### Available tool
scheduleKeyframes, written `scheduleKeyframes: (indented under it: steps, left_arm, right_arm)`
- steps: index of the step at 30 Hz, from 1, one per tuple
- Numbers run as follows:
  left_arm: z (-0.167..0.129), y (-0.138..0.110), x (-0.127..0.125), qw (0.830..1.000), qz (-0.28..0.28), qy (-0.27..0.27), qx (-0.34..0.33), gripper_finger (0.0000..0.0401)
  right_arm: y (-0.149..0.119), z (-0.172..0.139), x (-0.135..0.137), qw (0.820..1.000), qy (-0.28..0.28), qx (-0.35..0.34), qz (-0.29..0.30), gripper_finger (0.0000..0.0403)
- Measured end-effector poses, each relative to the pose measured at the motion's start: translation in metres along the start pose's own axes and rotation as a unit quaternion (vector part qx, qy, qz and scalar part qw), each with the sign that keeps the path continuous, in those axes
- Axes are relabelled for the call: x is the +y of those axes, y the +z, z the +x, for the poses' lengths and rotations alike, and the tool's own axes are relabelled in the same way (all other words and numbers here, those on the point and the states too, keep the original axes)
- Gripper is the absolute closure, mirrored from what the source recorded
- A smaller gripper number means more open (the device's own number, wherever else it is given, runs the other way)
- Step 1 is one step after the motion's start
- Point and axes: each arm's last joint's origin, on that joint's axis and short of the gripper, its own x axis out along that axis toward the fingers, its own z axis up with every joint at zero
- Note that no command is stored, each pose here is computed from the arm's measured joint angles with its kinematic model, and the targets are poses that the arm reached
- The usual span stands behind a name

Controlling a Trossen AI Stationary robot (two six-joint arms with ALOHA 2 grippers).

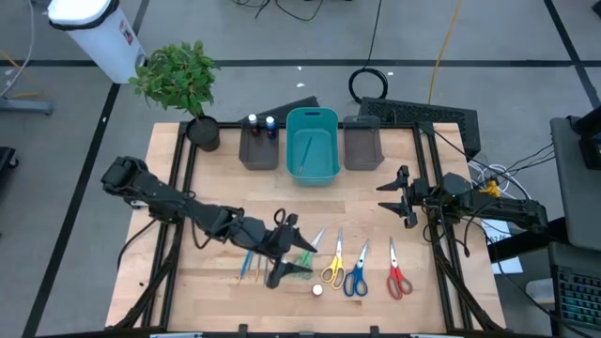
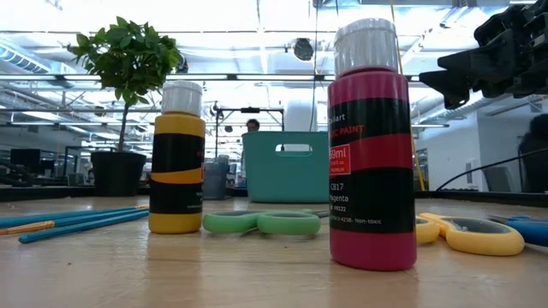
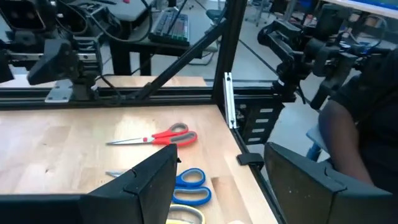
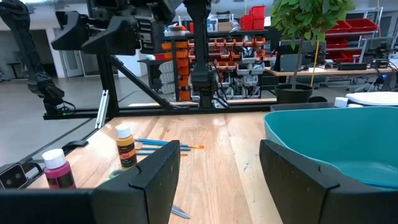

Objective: Pick & Place Paint Supplies
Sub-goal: Put the yellow paint bottle into the left black bin

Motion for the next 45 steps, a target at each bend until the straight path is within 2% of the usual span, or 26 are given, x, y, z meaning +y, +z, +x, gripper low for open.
scheduleKeyframes:
  steps: [5,12,20,25,31,37,41,45]
  left_arm:
    - [-0.001,0.0,-0.006,1.0,0.004,0.022,-0.007,0.0153]
    - [-0.002,-0.011,-0.005,0.994,-0.023,0.093,0.049,0.0153]
    - [-0.014,0.013,-0.028,0.984,-0.001,0.125,0.127,0.0153]
    - [-0.023,0.025,-0.041,0.979,-0.026,0.127,0.154,0.0153]
    - [-0.027,0.01,-0.052,0.969,-0.011,0.125,0.215,0.0153]
    - [-0.011,-0.013,-0.059,0.955,0.089,0.111,0.261,0.0153]
    - [0.0,-0.025,-0.054,0.948,0.091,0.121,0.28,0.0153]
    - [0.006,-0.03,-0.046,0.946,0.071,0.123,0.293,0.0153]
  right_arm:
    - [0.0,0.0,0.0,1.0,0.0,0.0,0.0,0.019]
    - [0.0,0.0,0.0,1.0,0.0,0.0,0.0,0.019]
    - [0.0,0.0,0.0,1.0,0.0,0.0,0.0,0.019]
    - [0.0,0.0,0.0,1.0,0.0,0.0,0.0,0.019]
    - [0.0,0.0,0.0,1.0,0.0,0.0,0.0,0.019]
    - [0.0,0.0,0.0,1.0,0.0,0.0,0.0,0.019]
    - [0.0,0.0,0.0,1.0,0.0,0.0,0.0,0.019]
    - [0.0,0.0,0.0,1.0,0.0,0.0,0.0,0.019]
